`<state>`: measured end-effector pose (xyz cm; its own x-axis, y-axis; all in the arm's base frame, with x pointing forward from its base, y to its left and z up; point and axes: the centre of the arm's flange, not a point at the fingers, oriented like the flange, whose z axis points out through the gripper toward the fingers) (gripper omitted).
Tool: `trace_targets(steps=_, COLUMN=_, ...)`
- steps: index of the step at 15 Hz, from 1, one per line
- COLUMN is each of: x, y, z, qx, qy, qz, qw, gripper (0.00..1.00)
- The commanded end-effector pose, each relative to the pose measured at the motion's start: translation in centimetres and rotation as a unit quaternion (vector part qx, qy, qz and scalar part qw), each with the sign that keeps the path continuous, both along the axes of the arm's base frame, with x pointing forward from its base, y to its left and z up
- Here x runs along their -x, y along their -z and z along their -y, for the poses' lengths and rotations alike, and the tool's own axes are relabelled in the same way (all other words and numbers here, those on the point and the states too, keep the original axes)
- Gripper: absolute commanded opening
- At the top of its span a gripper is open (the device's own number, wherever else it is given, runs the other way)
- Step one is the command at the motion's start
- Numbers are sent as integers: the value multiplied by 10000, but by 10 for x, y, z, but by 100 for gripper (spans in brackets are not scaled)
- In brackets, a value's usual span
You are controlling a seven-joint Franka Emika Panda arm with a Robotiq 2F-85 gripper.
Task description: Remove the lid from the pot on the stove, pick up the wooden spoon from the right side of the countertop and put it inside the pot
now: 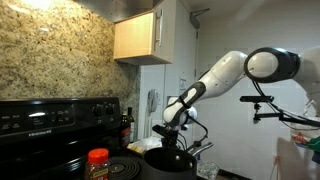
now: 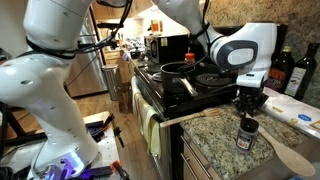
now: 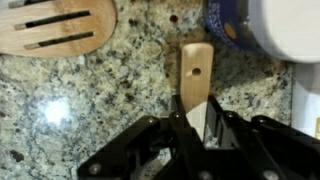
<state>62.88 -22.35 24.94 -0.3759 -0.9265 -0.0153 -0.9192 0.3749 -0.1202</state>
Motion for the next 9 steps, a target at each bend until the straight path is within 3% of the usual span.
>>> trace_targets(steps=1, x=15, y=-34, z=-8, qx=-72, qy=-104, qz=193, qw=9997, gripper=13)
trace_targets(steps=5, x=36, y=-90, z=-28, qx=281, qy=-443, qz=329, qw=9981, gripper=13)
trace_targets(steps=9, x=57, y=-153, z=-66, qx=711, qy=-1136, qz=459, qw=9899, gripper=13)
